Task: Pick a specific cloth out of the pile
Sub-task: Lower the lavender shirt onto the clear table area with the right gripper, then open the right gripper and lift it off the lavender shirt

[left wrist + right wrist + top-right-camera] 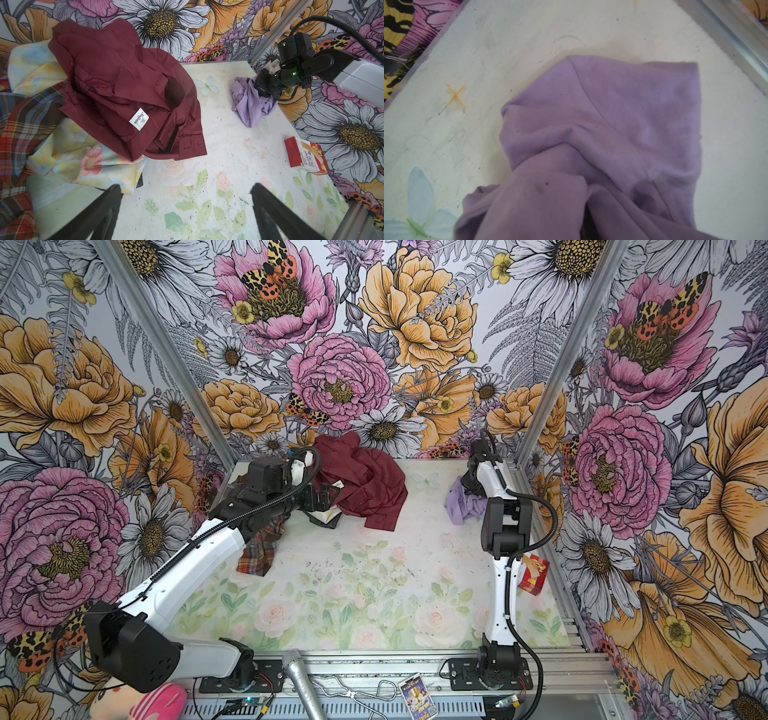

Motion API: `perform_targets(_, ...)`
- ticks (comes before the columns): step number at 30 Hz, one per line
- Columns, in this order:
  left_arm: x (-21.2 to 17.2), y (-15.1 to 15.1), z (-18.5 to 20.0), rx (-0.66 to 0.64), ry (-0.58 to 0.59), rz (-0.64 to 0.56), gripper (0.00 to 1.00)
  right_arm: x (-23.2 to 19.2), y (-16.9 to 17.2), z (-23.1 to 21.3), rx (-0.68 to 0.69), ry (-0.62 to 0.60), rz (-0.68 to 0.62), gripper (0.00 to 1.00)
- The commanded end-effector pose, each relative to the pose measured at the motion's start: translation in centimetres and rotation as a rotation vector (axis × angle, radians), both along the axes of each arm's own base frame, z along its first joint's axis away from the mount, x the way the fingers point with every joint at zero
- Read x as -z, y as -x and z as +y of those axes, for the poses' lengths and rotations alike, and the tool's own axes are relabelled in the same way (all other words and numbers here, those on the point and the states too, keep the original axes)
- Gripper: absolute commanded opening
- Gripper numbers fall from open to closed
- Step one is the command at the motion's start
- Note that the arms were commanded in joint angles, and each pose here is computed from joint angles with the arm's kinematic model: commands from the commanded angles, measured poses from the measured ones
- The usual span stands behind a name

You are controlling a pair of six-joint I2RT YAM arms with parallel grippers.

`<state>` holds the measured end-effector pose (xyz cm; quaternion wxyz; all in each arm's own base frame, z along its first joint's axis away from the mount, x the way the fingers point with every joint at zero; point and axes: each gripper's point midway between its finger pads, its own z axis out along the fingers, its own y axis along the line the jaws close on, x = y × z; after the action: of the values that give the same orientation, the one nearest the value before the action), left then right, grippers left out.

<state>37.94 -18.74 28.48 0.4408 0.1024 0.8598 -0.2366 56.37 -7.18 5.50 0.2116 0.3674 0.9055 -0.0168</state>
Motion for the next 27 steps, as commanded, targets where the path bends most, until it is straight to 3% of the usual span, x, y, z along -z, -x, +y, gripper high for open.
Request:
perform_targets(1, -0.9, -0.1, 0.4, -0.01, 0.027, -0.024, 0.99, -0.7, -0.6, 0.2, -0.012, -0.002, -0.012, 0.13)
perform_targets(13, -2.1, -0.5, 2.4, -0.052, 0.051, -0.052, 0.99, -9.0, -1.1, 0.4, -0.046, 0.007, -0.16, 0.33)
perform_targets(23, -1.9, -0.4, 2.4, -0.062, 0.035, -0.058, 0.99, -14.2, -0.7, 0.9, -0.062, 0.004, -0.255, 0.69)
perform_targets(27, -1.8, -0.5, 2.8, -0.086, 0.014, -0.069, 0.99, -17.6, 0.1, 1.4, -0.067, 0.055, -0.308, 0.76)
